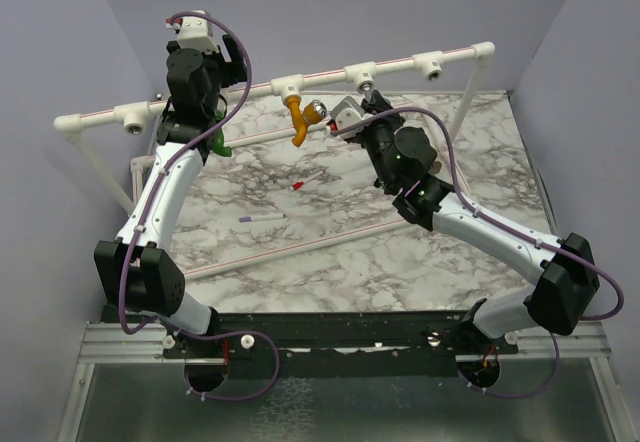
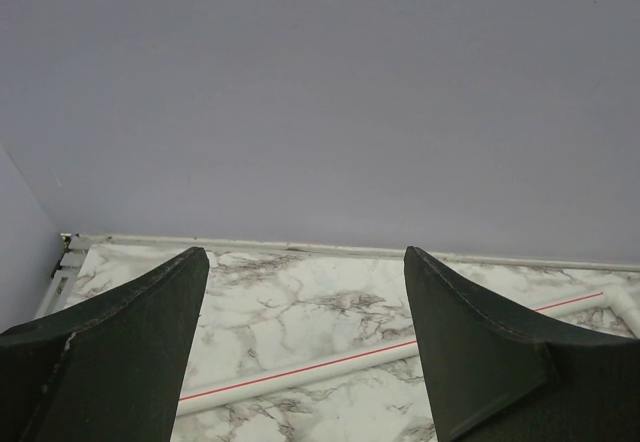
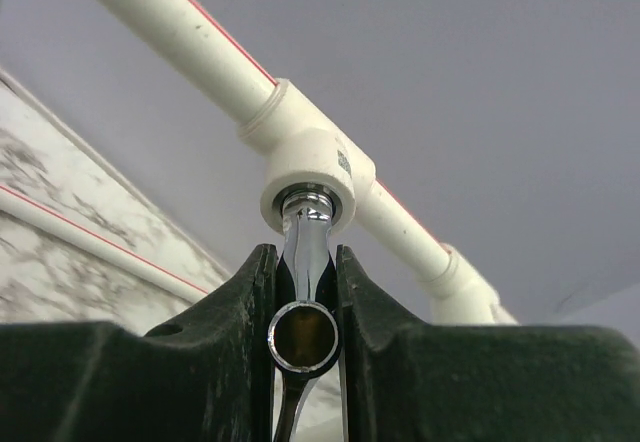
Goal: Install the water faucets
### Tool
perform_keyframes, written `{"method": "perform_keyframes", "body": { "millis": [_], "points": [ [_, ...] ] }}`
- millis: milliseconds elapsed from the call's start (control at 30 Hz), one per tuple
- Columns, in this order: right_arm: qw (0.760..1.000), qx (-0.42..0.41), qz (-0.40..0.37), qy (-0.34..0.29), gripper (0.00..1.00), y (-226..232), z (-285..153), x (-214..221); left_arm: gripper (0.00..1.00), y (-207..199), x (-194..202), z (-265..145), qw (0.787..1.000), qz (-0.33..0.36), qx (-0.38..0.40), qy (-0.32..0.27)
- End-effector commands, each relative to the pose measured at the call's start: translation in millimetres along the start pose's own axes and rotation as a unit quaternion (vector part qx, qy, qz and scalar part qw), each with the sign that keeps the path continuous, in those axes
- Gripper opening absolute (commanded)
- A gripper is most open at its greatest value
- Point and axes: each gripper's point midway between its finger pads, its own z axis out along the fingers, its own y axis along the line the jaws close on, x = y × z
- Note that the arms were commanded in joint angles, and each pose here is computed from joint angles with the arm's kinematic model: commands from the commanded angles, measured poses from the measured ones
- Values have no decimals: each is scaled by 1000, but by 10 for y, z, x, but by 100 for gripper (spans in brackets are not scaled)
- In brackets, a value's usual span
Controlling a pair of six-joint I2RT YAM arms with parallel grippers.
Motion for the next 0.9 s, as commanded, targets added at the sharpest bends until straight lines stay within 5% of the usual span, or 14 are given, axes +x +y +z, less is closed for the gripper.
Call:
{"method": "perform_keyframes", "body": {
  "millis": [0,200,400,867],
  "points": [
    [970,71,234,-15,1,-252,-50,-89,80,279,1554,-112,973,34,-30,228],
    [917,98,387,-19,1,-194,-81,-65,80,286,1551,-111,973,34,-30,227],
    [827,129,548,-16,0,-243,-118,-78,80,285,1557,-110,973,33,-30,228],
    [554,167,815,36,0,-36,-225,25,80,293,1543,-114,973,31,-30,227]
  ]
}}
